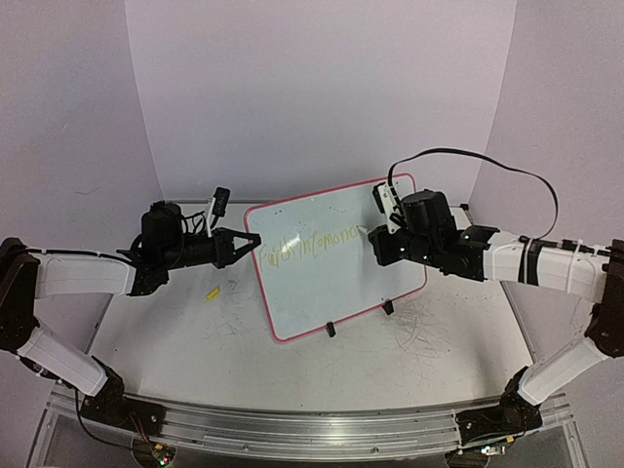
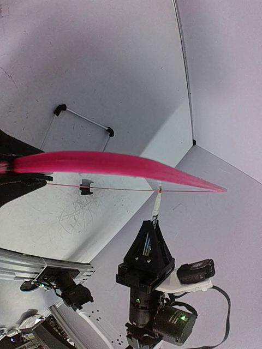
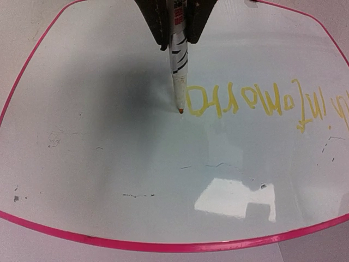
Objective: Write a sentence on the whiteboard
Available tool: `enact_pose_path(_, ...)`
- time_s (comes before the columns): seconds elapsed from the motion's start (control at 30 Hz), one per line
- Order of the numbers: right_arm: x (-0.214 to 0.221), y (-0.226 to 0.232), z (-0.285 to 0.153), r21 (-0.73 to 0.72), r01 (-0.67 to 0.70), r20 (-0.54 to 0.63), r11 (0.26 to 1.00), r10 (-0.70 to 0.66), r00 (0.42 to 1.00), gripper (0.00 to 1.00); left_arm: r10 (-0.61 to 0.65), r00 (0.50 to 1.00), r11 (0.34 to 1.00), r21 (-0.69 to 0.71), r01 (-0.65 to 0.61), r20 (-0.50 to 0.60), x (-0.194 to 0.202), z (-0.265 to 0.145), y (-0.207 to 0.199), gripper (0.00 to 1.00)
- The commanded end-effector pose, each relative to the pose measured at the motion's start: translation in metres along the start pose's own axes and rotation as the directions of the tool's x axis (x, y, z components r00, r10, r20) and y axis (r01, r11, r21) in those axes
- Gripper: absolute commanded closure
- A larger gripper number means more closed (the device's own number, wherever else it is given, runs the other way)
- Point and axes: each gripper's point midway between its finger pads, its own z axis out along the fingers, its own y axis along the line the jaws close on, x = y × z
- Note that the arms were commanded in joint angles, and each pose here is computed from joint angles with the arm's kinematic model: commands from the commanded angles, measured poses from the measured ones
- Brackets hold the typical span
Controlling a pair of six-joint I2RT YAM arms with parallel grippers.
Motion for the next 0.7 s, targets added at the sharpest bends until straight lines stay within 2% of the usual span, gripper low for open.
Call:
enact_pose_path(0.0,0.013,-0.005,-0.001,0.021,-0.016,-0.024,1.000,0.016,1.000,1.00,0.060,0.998,0.998,-0.027,-0.061,-0.032,0.004,0.006,0.005,1.00)
enact_pose_path(0.27,0.018,-0.009,-0.007,0.038,-0.020,-0.026,0.999,0.021,0.999,1.00,0.057,0.998,0.998,-0.025,-0.058,-0.035,0.005,0.006,0.005,1.00)
enact_pose_path(0.67,-0.014,-0.011,0.000,0.070,-0.039,0.057,0.997,0.035,0.998,1.00,0.056,0.998,0.998,-0.025,-0.057,-0.032,0.004,0.005,0.004,1.00)
